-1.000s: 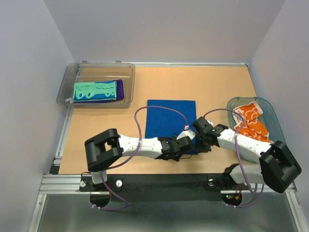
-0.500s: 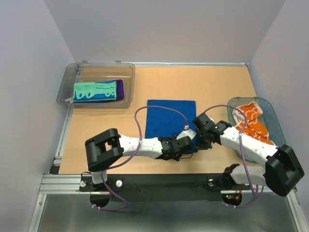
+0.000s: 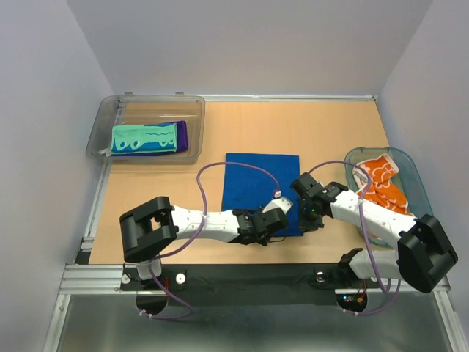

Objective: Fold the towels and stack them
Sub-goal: Fold the towel

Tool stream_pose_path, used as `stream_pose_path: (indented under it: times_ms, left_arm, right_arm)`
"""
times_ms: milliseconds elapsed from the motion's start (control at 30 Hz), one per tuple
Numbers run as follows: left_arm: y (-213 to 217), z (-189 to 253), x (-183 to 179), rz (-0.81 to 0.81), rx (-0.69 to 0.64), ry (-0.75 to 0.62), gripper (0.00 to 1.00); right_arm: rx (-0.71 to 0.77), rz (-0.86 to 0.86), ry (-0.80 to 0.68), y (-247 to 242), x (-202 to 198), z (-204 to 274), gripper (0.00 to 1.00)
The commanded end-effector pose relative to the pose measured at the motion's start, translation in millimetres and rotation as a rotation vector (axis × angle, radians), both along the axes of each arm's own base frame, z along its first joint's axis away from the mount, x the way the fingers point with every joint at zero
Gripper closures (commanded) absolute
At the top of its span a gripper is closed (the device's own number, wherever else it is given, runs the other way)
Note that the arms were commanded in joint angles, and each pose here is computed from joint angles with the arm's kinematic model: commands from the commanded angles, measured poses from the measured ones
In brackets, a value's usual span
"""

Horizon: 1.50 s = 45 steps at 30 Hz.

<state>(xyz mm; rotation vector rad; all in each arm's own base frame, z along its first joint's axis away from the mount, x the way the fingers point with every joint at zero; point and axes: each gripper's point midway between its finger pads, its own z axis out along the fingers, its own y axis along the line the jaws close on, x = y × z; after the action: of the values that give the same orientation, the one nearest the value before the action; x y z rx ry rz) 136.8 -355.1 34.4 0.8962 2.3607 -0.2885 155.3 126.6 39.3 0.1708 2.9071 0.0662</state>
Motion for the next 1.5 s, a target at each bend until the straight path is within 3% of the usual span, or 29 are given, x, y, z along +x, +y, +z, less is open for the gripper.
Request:
stream_pose_path:
  times_ms: [0,267,867,1067,1233,1367,1467]
  left_arm:
    - [-10.2,18.6,5.8,0.025,-0.065,-0.024,0.58]
    - [-33.3,44.5,13.3,0.031,-0.153,-0.033,0.59]
    - [-16.5,-11.7,-11.5,-0.052,-0.02,0.082,0.59]
    - [-9.6,-7.0,-23.6,-0.051,-0.016,0.098,0.56]
    - [-18.8,39.0,-15.2,0.0,-0.132,0.063,0.49]
    - [-19.9,76.5,6.7,0.067,-0.224,0.045,0.39]
    - [5.9,92.6,53.7,0.18,-0.268,0.036,0.27]
  right_arm:
    - [-0.057,0.0,0.025,-12.7,-6.3,-5.2,0.85]
    - [-0.067,-0.003,0.014,-15.2,-5.0,-5.9,0.85]
    - [-0.08,-0.018,-0.028,-17.3,3.9,-1.5,0.84]
    - [-0.064,-0.046,-0.059,-16.4,10.0,5.5,0.68]
    - [-0.042,-0.055,-0.185,-10.1,37.9,33.8,0.58]
    - [-0.052,-0.027,-0.269,-8.7,72.3,49.8,0.51]
    - [-0.029,-0.042,-0.352,-19.4,116.2,64.4,0.47]
